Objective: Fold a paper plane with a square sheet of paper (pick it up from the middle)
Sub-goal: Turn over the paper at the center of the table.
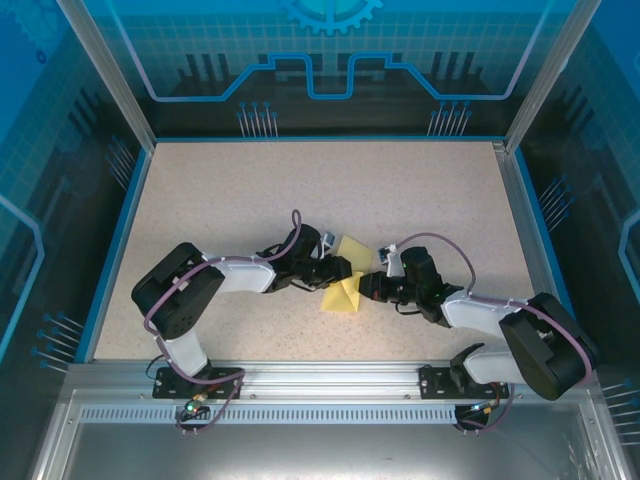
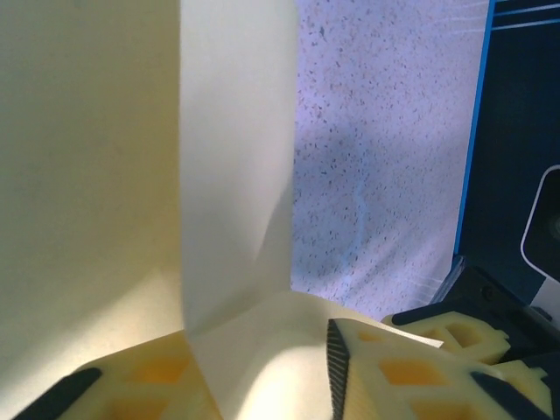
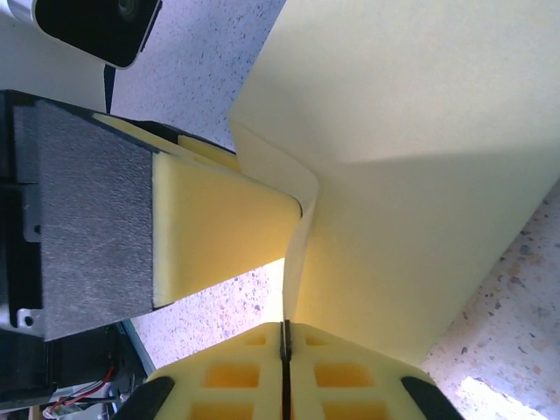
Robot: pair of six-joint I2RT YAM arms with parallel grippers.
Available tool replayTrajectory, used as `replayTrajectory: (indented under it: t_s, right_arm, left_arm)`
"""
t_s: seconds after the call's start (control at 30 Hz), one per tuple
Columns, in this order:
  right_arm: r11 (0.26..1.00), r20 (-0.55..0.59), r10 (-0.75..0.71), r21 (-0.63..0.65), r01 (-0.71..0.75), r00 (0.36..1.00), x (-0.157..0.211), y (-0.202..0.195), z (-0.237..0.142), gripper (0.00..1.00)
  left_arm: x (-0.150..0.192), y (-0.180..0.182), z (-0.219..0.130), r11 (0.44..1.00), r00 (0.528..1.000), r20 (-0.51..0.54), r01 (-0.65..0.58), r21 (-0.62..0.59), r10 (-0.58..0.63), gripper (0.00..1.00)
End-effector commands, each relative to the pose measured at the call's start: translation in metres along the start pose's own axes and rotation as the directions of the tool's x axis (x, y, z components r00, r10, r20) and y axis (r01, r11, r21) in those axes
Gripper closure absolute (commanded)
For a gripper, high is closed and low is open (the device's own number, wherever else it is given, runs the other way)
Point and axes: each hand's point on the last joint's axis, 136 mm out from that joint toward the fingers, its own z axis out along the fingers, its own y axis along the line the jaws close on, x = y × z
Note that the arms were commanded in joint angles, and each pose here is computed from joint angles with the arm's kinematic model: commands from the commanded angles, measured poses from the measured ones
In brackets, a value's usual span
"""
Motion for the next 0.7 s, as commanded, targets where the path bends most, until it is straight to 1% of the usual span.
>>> replayTrajectory:
  t_s: [0.0,0.1,0.17,0.3,0.47,0.6,0.67]
  right_arm:
    - [1.0,0.017,0.003,-0.004,-0.003,1.0,-0.003,-0.001,-0.004,0.88]
    - [1.0,0.026,0.006,0.009,-0.006,1.0,-0.004,-0.002,-0.007,0.83]
    - [1.0,0.033,0.009,0.018,-0.009,0.999,-0.004,-0.004,-0.01,0.76]
    - [0.999,0.045,0.026,0.044,-0.028,0.999,-0.003,-0.01,-0.016,0.63]
    - [0.998,0.055,0.053,0.035,-0.055,0.997,-0.001,-0.009,-0.019,0.43]
    - [0.997,0.073,0.076,-0.004,-0.075,0.994,-0.005,0.0,-0.022,0.31]
    - [0.996,0.092,0.093,-0.014,-0.092,0.991,-0.009,0.003,-0.024,0.22]
  left_arm:
    - [-0.001,-0.004,-0.005,1.0,1.0,-0.004,-0.008,0.008,0.008,0.73]
    - [-0.001,-0.005,-0.005,1.0,1.0,-0.007,-0.013,0.006,0.013,0.8]
    - [-0.001,-0.007,-0.006,1.0,1.0,-0.003,-0.017,0.005,0.017,0.84]
    - [-0.003,-0.013,-0.01,0.999,0.999,0.002,-0.034,0.005,0.034,0.87]
    - [-0.009,-0.028,-0.018,0.998,0.999,0.013,-0.051,0.023,0.05,0.88]
    - [-0.014,-0.043,-0.025,0.997,0.998,0.023,-0.058,0.051,0.057,0.88]
    - [-0.015,-0.049,-0.028,0.996,0.998,0.025,-0.056,0.064,0.055,0.88]
